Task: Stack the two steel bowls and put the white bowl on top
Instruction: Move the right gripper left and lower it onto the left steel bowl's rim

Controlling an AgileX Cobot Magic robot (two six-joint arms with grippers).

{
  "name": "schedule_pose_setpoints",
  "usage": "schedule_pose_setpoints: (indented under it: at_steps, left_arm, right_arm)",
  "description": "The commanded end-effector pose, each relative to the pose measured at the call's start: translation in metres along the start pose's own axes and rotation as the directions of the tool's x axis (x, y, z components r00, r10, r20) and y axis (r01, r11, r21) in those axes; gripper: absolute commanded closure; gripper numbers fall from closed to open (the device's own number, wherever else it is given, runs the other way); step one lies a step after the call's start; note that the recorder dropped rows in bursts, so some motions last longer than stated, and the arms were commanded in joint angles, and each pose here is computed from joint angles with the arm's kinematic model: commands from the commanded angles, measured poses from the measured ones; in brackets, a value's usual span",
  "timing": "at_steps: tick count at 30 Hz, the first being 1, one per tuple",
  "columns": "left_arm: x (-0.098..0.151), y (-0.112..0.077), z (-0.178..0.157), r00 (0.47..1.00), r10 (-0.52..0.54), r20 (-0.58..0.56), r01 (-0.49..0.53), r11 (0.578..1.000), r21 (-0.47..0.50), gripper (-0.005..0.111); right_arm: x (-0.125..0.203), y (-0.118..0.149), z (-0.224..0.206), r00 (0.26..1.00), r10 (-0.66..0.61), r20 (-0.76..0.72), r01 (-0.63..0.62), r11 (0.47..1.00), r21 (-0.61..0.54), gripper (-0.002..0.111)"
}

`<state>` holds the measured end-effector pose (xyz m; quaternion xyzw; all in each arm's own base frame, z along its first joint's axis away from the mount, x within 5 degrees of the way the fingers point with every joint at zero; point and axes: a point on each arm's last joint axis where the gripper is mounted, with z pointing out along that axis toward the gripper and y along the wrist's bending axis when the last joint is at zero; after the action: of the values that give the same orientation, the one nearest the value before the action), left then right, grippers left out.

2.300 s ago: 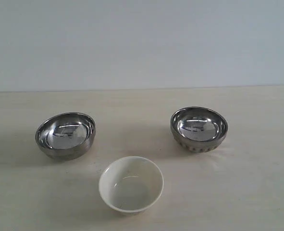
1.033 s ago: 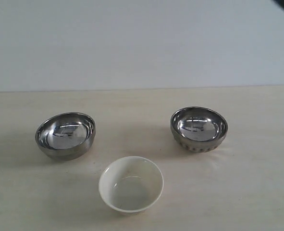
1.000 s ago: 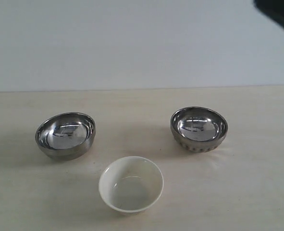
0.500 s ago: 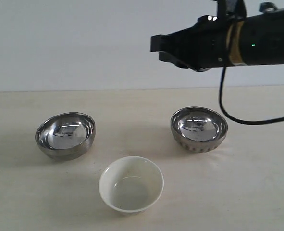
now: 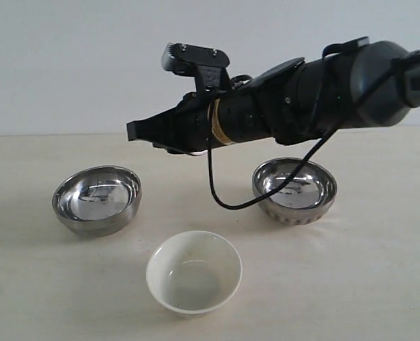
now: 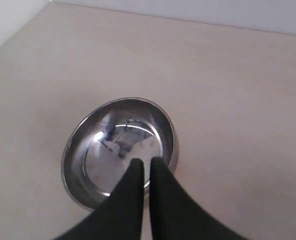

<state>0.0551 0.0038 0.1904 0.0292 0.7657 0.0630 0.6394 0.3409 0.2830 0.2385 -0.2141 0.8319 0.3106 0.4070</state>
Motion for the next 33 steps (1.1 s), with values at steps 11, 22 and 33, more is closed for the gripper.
schedule_pose_setpoints:
  at_steps: [11, 22, 33]
  left_arm:
    - [0.0, 0.0, 0.0, 1.0, -0.016, 0.008, 0.016, 1.0, 0.001, 0.103]
    - [0.0, 0.0, 0.0, 1.0, -0.016, 0.008, 0.016, 1.0, 0.001, 0.103]
    - [0.0, 0.0, 0.0, 1.0, -0.016, 0.008, 0.016, 1.0, 0.001, 0.103]
  right_arm:
    - [0.004, -0.002, 0.015, 0.998, -0.058, -0.016, 0.058, 0.998, -0.007, 0.061]
    - [0.031, 0.007, 0.045, 0.998, -0.058, -0.038, 0.062, 0.993, 0.101, 0.061]
    - [0.039, 0.02, 0.075, 1.0, -0.006, -0.029, 0.008, 0.996, 0.09, 0.061]
